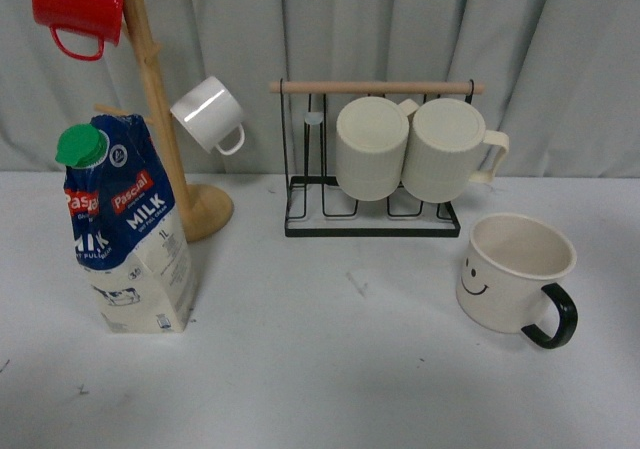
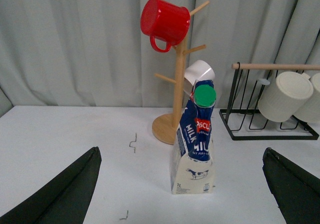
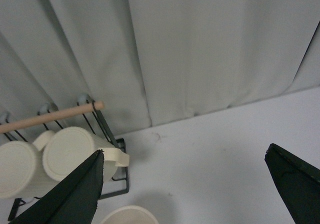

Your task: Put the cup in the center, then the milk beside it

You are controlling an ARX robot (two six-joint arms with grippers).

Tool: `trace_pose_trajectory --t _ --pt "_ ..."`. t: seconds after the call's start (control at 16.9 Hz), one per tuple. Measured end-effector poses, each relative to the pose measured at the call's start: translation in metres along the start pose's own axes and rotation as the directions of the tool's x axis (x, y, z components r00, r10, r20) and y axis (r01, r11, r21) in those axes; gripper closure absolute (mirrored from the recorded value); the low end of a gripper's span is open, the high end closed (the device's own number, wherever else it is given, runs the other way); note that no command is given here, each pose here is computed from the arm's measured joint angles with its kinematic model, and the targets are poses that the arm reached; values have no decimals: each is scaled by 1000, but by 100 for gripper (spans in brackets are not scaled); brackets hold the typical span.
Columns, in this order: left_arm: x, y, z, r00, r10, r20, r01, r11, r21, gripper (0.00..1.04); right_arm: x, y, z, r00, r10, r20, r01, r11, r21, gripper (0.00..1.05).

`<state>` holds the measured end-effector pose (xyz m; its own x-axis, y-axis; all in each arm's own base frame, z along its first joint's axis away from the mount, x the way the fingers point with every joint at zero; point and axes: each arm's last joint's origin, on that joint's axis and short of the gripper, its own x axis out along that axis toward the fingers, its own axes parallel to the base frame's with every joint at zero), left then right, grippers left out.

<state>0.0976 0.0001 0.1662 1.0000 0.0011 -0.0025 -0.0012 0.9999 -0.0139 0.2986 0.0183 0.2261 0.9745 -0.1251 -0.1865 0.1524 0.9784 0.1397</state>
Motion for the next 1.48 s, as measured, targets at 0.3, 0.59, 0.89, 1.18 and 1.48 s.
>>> trace_pose_trajectory --t 0.3,0.59,0.89,1.18,1.48 --pt "0 0 0 1000 0 0 0 1000 0 7 81 20 -8 969 -41 -242 49 998 26 6" --pt "0 0 0 1000 0 0 0 1000 0 7 110 43 -75 862 -18 -506 -5 999 -44 6" --pt "0 0 0 1000 0 0 0 1000 0 7 108 39 -95 831 20 -556 -43 999 -27 6" --pt "0 0 0 1000 0 0 0 1000 0 7 108 22 -101 830 5 -558 -28 999 -33 6" --pt "0 0 0 1000 0 0 0 1000 0 7 107 20 -106 823 28 -567 -53 998 -28 28"
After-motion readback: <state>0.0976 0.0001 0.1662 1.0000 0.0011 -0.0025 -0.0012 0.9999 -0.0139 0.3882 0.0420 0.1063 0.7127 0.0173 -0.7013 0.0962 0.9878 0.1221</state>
